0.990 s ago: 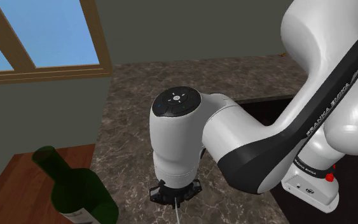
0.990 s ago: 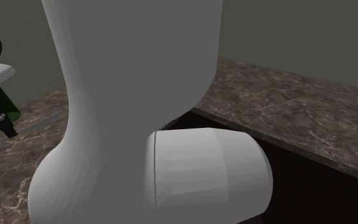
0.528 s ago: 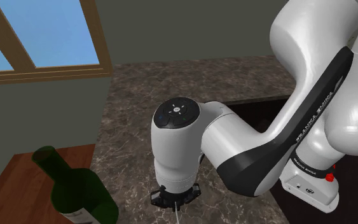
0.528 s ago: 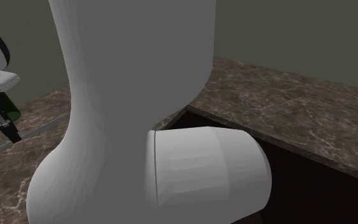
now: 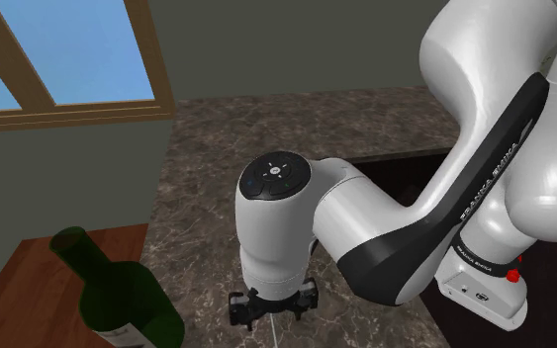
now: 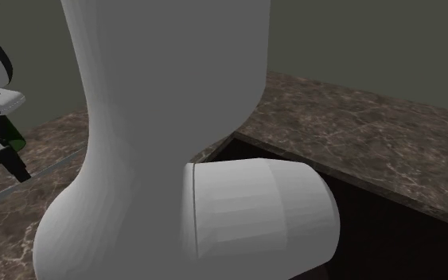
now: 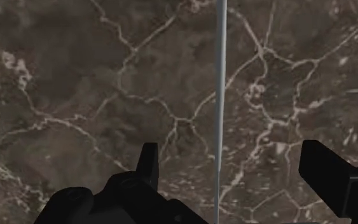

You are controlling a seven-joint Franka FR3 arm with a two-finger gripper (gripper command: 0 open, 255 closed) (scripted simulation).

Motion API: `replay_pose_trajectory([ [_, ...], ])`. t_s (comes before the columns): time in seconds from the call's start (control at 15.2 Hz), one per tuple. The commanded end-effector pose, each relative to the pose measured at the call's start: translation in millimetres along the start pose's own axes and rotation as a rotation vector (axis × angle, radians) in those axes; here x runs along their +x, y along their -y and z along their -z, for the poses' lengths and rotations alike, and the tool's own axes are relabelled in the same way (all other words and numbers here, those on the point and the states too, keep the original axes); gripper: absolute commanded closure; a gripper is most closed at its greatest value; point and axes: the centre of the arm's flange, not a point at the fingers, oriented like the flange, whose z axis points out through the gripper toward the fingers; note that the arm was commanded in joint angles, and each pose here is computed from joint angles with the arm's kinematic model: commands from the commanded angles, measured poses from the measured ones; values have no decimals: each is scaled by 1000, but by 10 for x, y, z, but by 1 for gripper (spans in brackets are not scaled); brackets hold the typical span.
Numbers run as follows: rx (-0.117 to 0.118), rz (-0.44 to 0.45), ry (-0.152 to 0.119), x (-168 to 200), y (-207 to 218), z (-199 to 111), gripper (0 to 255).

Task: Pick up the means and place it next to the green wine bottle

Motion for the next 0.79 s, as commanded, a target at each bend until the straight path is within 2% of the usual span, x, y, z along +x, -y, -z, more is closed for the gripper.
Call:
replay_pose_trajectory([
  [0.0, 0, 0, 0, 0, 0, 0, 0],
  [0.07, 0, 0, 0, 0, 0, 0, 0],
  [0.33, 0, 0, 0, 0, 0, 499, 0],
  [0.73, 0, 0, 0, 0, 0, 499, 0],
])
